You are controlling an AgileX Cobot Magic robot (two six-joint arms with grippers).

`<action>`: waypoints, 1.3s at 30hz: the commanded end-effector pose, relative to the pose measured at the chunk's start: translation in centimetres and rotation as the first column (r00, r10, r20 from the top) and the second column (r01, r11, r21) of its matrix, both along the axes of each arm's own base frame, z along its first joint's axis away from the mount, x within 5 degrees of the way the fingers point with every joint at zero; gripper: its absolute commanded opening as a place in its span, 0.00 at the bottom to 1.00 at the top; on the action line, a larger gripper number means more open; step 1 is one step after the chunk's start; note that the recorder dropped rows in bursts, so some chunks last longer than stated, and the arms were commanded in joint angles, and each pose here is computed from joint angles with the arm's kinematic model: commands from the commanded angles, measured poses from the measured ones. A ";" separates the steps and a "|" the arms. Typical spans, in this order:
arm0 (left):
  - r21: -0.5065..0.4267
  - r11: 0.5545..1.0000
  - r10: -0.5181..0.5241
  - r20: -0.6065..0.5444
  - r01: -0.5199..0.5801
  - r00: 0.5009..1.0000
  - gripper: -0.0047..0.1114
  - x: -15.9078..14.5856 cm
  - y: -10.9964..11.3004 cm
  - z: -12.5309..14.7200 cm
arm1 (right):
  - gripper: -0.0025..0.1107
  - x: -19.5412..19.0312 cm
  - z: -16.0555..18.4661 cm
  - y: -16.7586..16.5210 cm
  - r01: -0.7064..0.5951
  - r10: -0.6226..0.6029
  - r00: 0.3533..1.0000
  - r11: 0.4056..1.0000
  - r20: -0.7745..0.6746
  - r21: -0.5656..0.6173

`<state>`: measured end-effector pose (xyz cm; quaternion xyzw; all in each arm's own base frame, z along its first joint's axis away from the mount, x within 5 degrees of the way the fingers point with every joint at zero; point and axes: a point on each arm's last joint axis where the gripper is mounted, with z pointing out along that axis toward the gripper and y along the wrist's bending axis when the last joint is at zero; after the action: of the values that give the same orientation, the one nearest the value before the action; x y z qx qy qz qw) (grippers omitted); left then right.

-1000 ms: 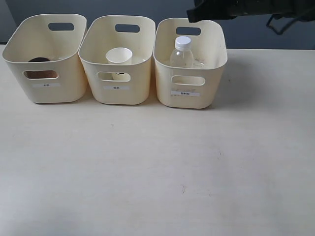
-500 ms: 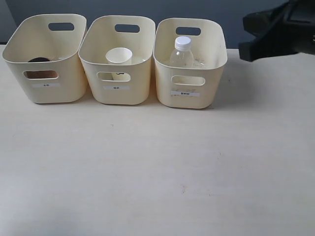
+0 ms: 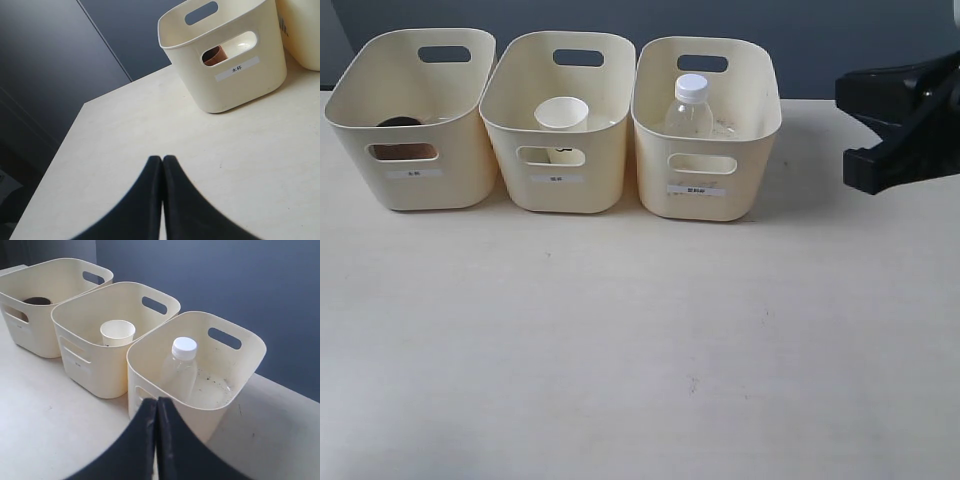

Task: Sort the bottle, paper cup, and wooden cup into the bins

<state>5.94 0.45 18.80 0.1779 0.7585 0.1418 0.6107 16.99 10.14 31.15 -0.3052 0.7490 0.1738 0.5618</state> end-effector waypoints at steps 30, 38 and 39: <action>-0.011 1.000 -0.007 0.006 0.007 1.000 0.04 0.0 -0.1 0.0 | 0.03 -12.6 -5.1 -8.6 0.479 -0.522 0.750 0.852 0.405 0.212; -0.011 1.000 -0.007 0.006 0.007 1.000 0.04 0.0 -0.1 0.0 | 0.03 -11.6 -8.6 -10.4 0.618 -0.698 0.665 0.713 0.264 0.331; -0.011 1.000 -0.007 0.006 0.007 1.000 0.04 0.0 -0.1 0.0 | 0.03 -11.6 -8.6 -10.3 0.615 -0.687 0.671 0.726 0.278 0.308</action>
<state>5.94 0.45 18.80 0.1779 0.7585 0.1418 0.6107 5.44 0.04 22.68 0.0084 0.6694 -0.0159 0.7427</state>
